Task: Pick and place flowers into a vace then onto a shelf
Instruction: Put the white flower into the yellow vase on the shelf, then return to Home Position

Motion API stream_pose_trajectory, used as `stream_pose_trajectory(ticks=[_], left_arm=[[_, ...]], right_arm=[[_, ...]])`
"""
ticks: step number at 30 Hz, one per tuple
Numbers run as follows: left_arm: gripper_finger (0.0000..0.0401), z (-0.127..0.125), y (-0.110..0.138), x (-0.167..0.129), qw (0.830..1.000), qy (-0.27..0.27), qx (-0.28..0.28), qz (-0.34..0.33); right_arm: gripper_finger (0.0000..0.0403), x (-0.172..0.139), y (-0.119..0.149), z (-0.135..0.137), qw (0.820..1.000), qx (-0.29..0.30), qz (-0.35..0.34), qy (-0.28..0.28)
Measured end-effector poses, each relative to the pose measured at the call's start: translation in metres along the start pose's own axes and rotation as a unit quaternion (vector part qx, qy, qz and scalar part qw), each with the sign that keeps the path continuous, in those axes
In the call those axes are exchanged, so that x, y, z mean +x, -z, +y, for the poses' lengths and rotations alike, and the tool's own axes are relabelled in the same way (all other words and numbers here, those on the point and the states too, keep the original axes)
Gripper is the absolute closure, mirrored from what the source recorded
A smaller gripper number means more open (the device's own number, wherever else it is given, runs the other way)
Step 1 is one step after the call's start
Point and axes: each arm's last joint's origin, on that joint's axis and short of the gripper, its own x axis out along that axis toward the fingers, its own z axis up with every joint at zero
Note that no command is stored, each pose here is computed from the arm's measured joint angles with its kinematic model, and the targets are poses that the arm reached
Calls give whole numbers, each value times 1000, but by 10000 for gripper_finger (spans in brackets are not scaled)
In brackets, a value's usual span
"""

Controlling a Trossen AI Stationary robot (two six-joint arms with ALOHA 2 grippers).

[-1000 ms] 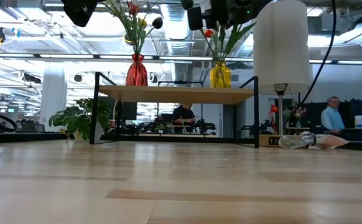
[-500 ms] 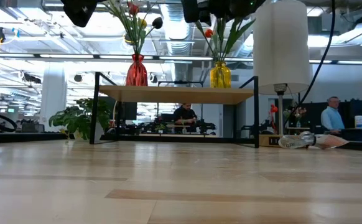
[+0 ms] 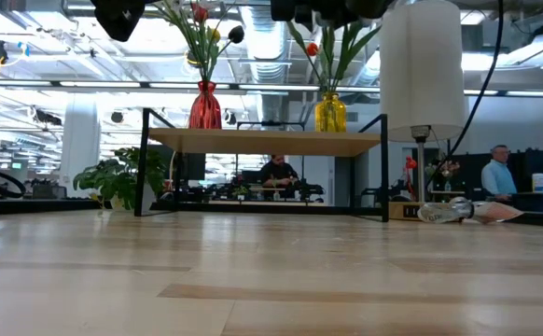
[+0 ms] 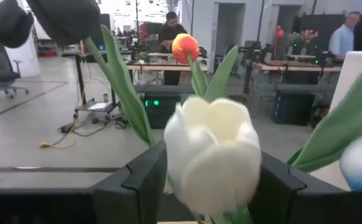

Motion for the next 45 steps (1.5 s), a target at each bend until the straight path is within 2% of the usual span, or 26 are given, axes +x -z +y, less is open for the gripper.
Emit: stream_pose_trajectory(ticks=[4, 14, 31, 36, 40, 45], left_arm=[[253, 0, 0, 0, 1000, 0, 0, 0], [253, 0, 0, 0, 1000, 0, 0, 0], [253, 0, 0, 0, 1000, -1, 0, 0], [253, 0, 0, 0, 1000, 0, 0, 0], [253, 0, 0, 0, 1000, -1, 0, 0], [253, 0, 0, 0, 1000, 0, 0, 0]], right_arm=[[207, -3, 0, 0, 1000, 14, 0, -4], [132, -11, 0, 1, 1000, 18, 0, -14], [121, -43, 0, 1, 999, -2, -2, -55], [121, -61, 0, 0, 997, 22, -1, -78], [121, -90, 0, -4, 992, 48, 1, -116], [121, -134, 2, -11, 985, 27, -1, -172]])
